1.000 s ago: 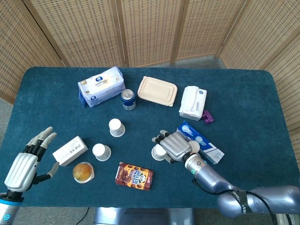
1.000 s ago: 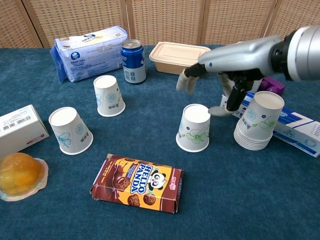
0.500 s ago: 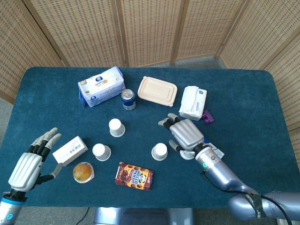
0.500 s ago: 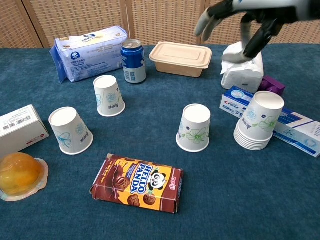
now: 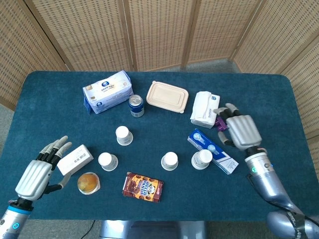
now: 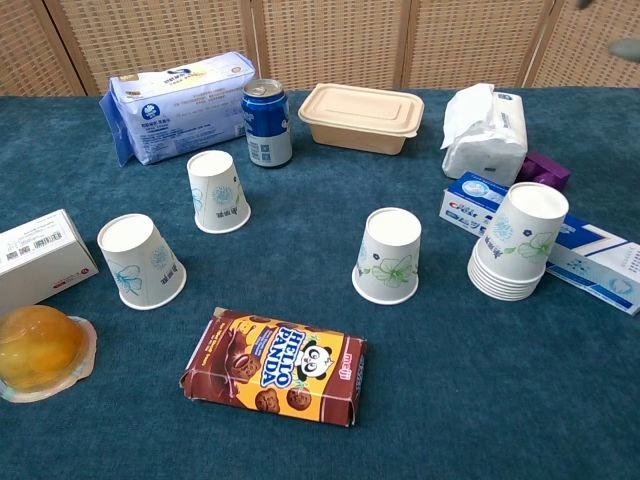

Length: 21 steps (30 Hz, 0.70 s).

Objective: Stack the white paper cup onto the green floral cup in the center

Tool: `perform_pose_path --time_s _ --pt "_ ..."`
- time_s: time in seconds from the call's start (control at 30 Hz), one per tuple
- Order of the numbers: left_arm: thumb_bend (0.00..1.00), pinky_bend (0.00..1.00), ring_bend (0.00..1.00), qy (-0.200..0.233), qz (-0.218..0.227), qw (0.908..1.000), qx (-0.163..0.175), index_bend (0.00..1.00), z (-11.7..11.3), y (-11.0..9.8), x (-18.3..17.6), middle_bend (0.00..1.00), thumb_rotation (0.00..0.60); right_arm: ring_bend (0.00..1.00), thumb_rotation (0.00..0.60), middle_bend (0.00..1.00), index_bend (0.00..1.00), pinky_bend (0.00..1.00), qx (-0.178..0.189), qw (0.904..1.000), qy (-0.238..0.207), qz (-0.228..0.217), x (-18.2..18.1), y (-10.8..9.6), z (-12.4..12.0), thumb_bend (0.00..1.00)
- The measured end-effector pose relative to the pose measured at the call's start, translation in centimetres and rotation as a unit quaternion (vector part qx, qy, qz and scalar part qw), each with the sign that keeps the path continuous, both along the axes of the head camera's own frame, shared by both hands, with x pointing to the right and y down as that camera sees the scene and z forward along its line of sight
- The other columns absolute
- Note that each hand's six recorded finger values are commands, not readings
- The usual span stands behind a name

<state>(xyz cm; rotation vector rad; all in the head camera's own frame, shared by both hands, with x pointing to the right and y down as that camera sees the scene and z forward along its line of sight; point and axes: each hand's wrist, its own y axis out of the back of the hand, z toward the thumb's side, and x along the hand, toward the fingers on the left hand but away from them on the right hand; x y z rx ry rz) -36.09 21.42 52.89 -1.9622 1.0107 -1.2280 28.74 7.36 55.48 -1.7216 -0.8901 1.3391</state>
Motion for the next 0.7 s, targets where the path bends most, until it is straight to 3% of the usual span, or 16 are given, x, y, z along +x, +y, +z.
perform_pose_path --time_s 0.27,0.47,0.7 --pt "0.44 0.16 0.00 -0.037 0.029 0.9985 -0.028 0.00 1.2 -0.9 1.0 0.00 0.600 0.12 0.600 0.25 0.20 0.51 0.024 0.9971 0.008 0.072 5.4 0.5 -0.6 0.45" --pt "0.44 0.17 0.00 -0.062 0.059 0.9957 -0.034 0.00 2.1 -1.8 2.2 0.00 0.600 0.12 0.600 0.25 0.20 0.51 0.034 0.9958 0.014 0.084 7.1 0.8 -1.1 0.45" --pt "0.43 0.16 0.00 -0.085 0.099 0.9892 -0.066 0.00 4.0 -2.3 4.3 0.00 0.600 0.12 0.600 0.25 0.20 0.51 0.038 0.9951 0.011 0.091 7.8 0.9 -1.4 0.45"
